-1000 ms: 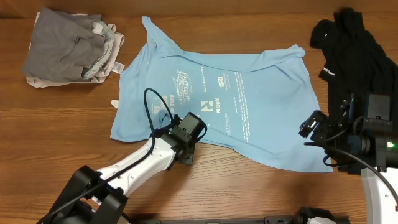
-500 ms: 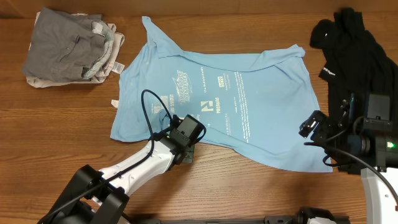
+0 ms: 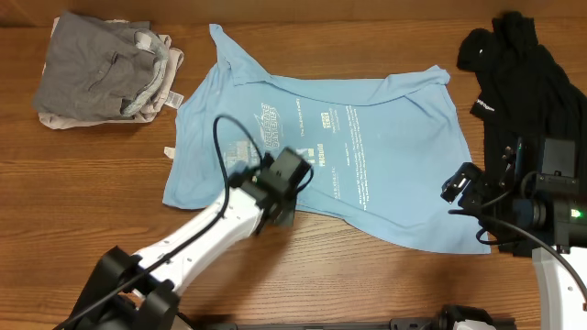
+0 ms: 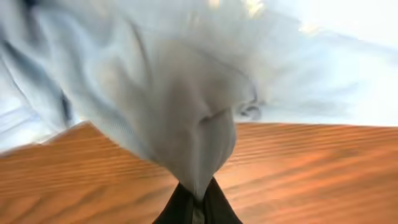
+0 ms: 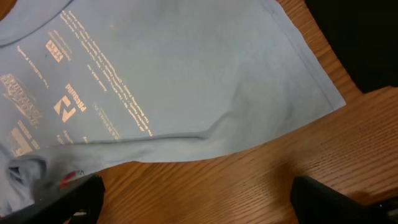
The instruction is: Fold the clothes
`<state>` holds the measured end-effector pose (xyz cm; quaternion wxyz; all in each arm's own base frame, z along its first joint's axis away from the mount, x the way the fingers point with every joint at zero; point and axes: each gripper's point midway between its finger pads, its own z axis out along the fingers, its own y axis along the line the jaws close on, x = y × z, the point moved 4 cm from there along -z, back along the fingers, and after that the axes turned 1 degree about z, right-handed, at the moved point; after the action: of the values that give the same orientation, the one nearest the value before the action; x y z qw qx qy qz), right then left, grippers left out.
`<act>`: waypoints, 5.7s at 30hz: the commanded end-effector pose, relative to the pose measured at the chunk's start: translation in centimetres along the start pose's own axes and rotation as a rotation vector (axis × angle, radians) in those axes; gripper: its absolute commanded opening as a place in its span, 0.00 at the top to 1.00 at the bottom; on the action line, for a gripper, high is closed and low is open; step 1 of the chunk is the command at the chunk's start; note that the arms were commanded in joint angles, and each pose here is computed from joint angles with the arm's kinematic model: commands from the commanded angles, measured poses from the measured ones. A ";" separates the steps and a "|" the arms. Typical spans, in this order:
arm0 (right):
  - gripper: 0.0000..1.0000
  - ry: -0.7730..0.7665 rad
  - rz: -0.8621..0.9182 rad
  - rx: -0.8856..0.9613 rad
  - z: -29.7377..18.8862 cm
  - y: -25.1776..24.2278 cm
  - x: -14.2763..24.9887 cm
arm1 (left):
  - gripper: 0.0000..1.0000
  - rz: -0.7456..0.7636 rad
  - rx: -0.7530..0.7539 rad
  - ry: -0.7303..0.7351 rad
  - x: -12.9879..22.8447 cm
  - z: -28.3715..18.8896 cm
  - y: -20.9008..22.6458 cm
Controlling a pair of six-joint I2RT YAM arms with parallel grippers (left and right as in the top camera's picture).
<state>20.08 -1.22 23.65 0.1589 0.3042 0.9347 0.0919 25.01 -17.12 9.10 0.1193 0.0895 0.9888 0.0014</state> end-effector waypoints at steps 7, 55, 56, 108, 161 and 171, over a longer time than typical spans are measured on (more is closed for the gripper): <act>0.00 -0.017 -0.031 -0.011 -0.1 0.2 -0.2 | 0.96 0.056 0.070 -0.155 -6.8 -10.3 -1.8; 0.00 -0.023 -0.038 -0.014 -0.1 0.3 -0.3 | 0.53 0.045 -0.038 0.062 -3.0 3.2 6.2; 0.00 -0.023 -0.038 -0.015 -0.1 0.3 -0.3 | 0.51 0.071 -0.037 0.074 -2.8 3.4 6.1; 0.01 0.338 0.297 0.236 11.9 -1.7 0.3 | 0.96 -0.233 -0.279 0.102 -7.7 -4.2 17.8; 0.96 0.239 0.569 0.379 18.5 -9.1 4.2 | 0.96 -0.277 -0.284 -0.081 -11.3 -4.4 19.0; 0.96 0.139 0.348 0.197 8.8 -4.6 -0.5 | 0.96 -0.313 -0.277 -0.109 -10.6 -10.6 19.0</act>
<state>19.93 -4.53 10.23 -0.0164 0.5139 0.8576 0.0152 36.32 -0.38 18.01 0.1242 -0.0627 0.9829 0.1210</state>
